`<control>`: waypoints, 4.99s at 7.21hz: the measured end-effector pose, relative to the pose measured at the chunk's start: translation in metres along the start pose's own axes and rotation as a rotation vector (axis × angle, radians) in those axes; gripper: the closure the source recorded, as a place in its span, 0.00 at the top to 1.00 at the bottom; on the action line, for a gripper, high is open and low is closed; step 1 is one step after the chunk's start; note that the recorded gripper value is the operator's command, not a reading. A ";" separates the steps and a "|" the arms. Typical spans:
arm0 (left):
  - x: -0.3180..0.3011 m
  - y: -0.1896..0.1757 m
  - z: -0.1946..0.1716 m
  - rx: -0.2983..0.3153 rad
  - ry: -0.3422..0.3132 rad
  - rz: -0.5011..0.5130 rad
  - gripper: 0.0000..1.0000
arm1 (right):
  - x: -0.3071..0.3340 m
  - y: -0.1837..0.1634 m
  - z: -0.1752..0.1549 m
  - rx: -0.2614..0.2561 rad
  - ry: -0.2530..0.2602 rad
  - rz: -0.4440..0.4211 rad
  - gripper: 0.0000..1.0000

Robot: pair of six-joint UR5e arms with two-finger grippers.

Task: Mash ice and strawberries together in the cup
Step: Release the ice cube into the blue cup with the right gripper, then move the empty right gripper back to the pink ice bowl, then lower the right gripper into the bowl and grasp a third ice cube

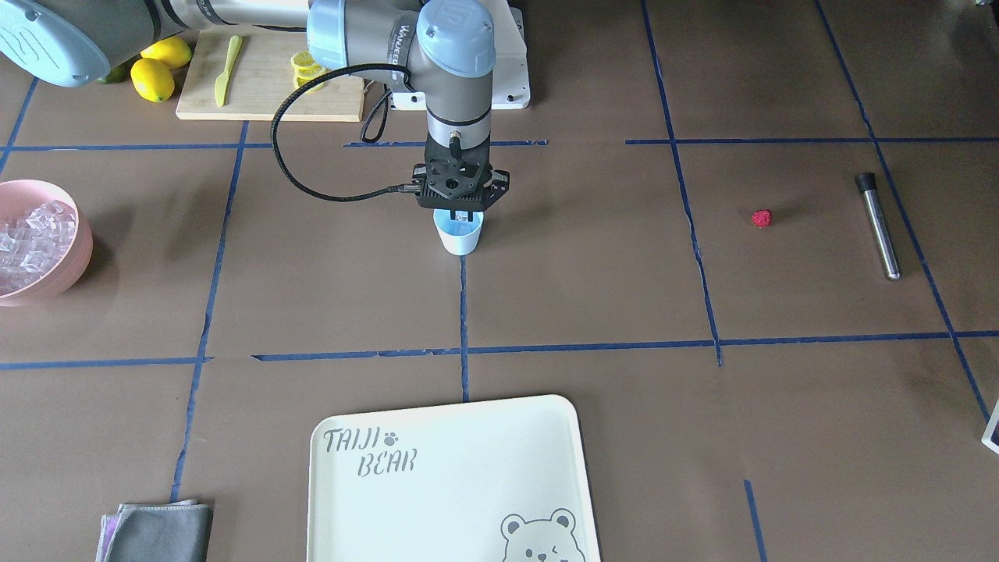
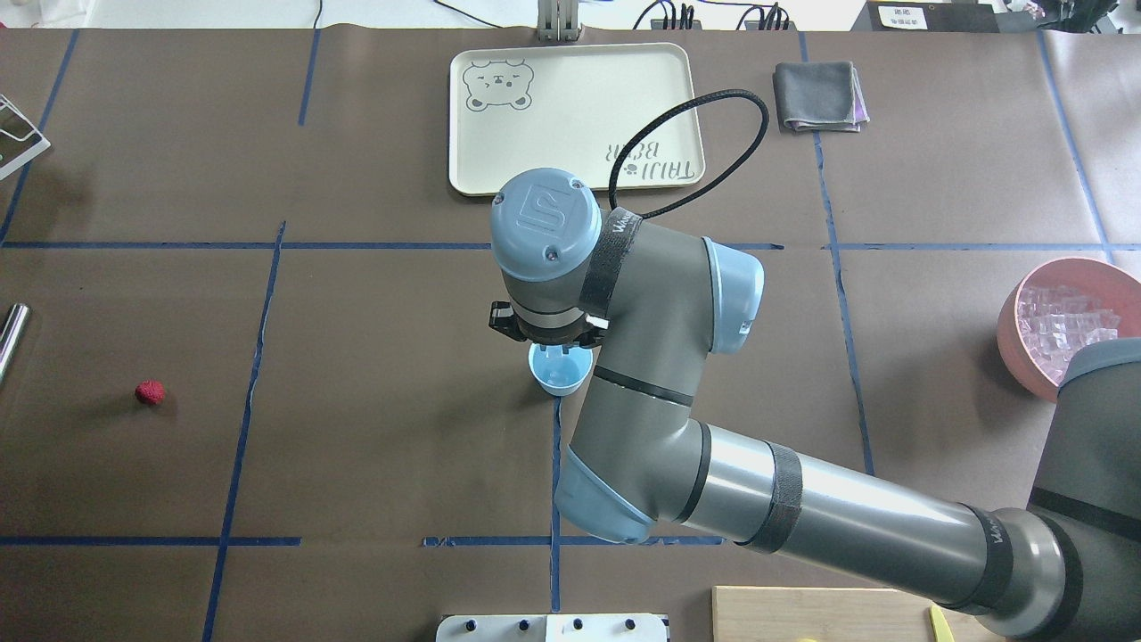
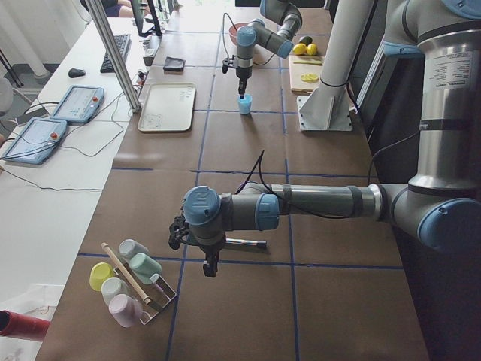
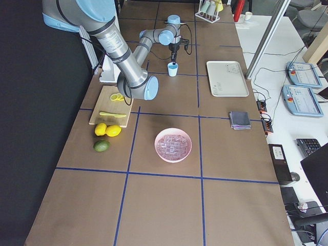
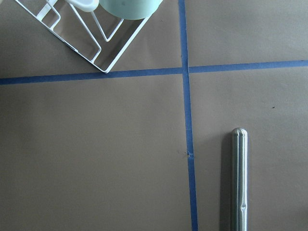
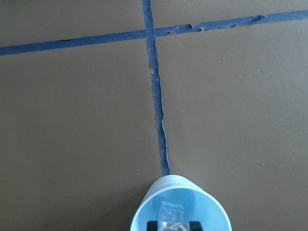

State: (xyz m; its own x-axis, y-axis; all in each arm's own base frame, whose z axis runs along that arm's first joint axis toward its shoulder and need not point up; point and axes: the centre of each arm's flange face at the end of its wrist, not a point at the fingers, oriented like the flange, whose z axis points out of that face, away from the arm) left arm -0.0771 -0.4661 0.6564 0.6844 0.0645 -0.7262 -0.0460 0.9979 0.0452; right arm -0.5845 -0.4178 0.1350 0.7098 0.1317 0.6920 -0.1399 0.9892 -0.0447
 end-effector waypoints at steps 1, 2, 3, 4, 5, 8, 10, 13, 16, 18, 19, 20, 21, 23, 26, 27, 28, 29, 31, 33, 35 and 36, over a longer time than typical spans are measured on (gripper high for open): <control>0.000 -0.001 0.000 0.000 0.000 0.000 1.00 | 0.000 0.000 0.000 0.000 0.000 0.000 0.95; 0.000 -0.001 0.000 -0.001 0.000 0.000 1.00 | 0.000 0.000 -0.001 0.000 -0.001 0.000 0.98; 0.000 -0.001 0.000 -0.001 0.000 -0.001 1.00 | 0.000 0.000 -0.001 0.000 -0.002 0.000 0.98; -0.001 -0.001 0.001 -0.001 0.000 -0.001 1.00 | -0.001 0.000 -0.002 0.000 -0.003 0.000 0.99; -0.001 -0.001 0.001 -0.001 0.000 -0.001 1.00 | -0.001 0.000 -0.003 0.001 -0.006 0.000 0.99; 0.003 -0.002 -0.003 0.005 -0.001 0.004 1.00 | 0.051 -0.025 -0.052 0.059 -0.049 -0.006 0.99; 0.005 -0.003 -0.005 0.010 -0.002 0.009 1.00 | 0.182 -0.069 -0.116 0.109 -0.069 -0.082 0.99; 0.006 -0.004 -0.006 0.013 -0.003 0.012 1.00 | 0.393 -0.096 -0.135 0.120 -0.018 -0.175 0.99; 0.010 -0.006 -0.011 0.022 -0.004 0.019 1.00 | 0.554 -0.070 -0.089 0.145 0.004 -0.169 0.99; 0.013 -0.007 -0.013 0.027 -0.005 0.023 1.00 | 0.604 -0.070 -0.052 0.097 0.058 -0.126 0.99; 0.014 -0.007 -0.014 0.029 -0.005 0.024 1.00 | 0.615 -0.075 -0.035 0.075 0.078 -0.108 0.99; 0.014 -0.007 -0.014 0.029 -0.005 0.025 1.00 | 0.623 -0.081 -0.022 0.058 0.092 -0.093 0.99; 0.014 -0.007 -0.015 0.030 -0.005 0.026 1.00 | 0.630 -0.084 -0.011 0.042 0.105 -0.083 0.99; 0.015 -0.007 -0.016 0.032 -0.005 0.028 1.00 | 0.637 -0.087 0.006 0.016 0.122 -0.075 0.99; 0.018 -0.007 -0.019 0.037 -0.007 0.032 1.00 | 0.643 -0.091 0.025 -0.011 0.140 -0.068 0.93; 0.018 -0.007 -0.019 0.038 -0.007 0.033 1.00 | 0.643 -0.090 0.028 -0.017 0.144 -0.069 0.83; 0.019 -0.007 -0.019 0.039 -0.007 0.034 1.00 | 0.643 -0.089 0.030 -0.021 0.145 -0.071 0.80; 0.019 -0.007 -0.019 0.039 -0.008 0.034 1.00 | 0.643 -0.089 0.032 -0.023 0.147 -0.074 0.77; 0.019 -0.007 -0.019 0.039 -0.007 0.034 1.00 | 0.641 -0.091 0.035 -0.026 0.148 -0.077 0.53; 0.019 -0.007 -0.020 0.039 -0.007 0.034 1.00 | 0.642 -0.092 0.037 -0.028 0.150 -0.076 0.05; 0.020 -0.008 -0.020 0.041 -0.007 0.036 1.00 | 0.641 -0.093 0.035 -0.026 0.146 -0.080 0.00; 0.020 -0.009 -0.020 0.041 -0.006 0.036 1.00 | 0.642 -0.095 0.030 -0.018 0.142 -0.076 0.00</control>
State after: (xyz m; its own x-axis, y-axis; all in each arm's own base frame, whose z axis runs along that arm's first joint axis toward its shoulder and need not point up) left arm -0.0781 -0.4736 0.6277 0.6876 0.0999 -0.7192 -0.0407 0.9942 0.0993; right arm -0.1364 -0.4288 0.6049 0.8085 0.0629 0.5851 -0.0706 0.9975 -0.0096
